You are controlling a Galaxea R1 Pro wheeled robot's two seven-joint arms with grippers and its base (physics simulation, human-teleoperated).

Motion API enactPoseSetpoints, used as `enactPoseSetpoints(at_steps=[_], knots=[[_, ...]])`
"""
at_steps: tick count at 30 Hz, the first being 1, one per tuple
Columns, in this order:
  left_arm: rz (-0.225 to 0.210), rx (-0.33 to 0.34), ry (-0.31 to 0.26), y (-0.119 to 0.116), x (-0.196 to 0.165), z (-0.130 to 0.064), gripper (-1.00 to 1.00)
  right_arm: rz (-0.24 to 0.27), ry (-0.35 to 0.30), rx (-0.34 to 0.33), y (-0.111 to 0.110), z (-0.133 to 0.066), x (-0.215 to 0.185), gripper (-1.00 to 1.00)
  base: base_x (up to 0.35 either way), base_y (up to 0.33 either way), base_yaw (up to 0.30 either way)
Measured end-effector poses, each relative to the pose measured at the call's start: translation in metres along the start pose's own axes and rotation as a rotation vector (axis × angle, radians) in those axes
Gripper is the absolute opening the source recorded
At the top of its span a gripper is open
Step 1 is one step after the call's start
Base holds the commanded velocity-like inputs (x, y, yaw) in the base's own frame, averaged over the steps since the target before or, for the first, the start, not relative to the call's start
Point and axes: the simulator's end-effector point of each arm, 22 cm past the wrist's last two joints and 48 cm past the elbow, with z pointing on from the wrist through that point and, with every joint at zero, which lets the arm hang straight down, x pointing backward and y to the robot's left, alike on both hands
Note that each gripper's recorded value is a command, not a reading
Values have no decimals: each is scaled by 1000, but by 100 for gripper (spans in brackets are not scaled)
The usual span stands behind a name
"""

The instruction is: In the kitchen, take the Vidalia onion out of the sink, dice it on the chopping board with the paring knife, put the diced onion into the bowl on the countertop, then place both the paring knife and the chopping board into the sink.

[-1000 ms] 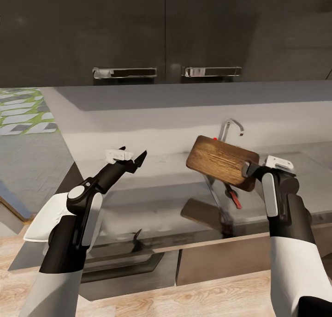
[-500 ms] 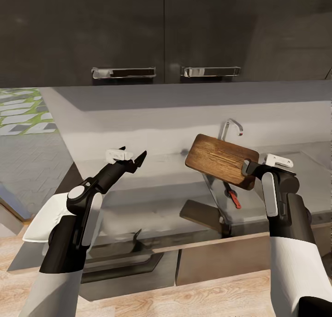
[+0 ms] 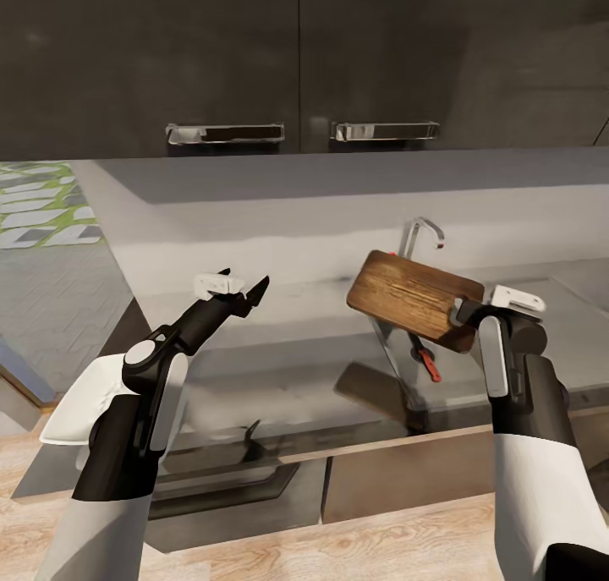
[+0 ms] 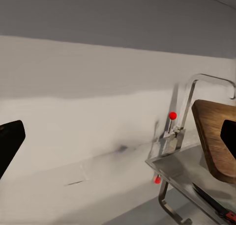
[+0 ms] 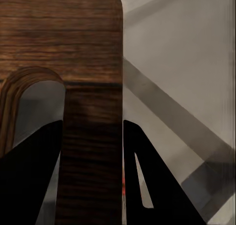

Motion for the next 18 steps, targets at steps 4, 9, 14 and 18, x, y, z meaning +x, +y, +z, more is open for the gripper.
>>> enactPoseSetpoints(at_steps=[4,9,14,18], knots=[[0,1,0,-1,0,0,100,1,19,66,-10,1,8,-100,0,0,0],[2,8,2,-4,1,1,100,54,63,60,11,-4,27,-100,0,0,0],[6,20,4,-9,1,2,100,137,120,94,8,-7,42,-100,0,0,0],[6,21,5,-10,2,2,100,323,165,93,13,-8,53,-100,0,0,0]])
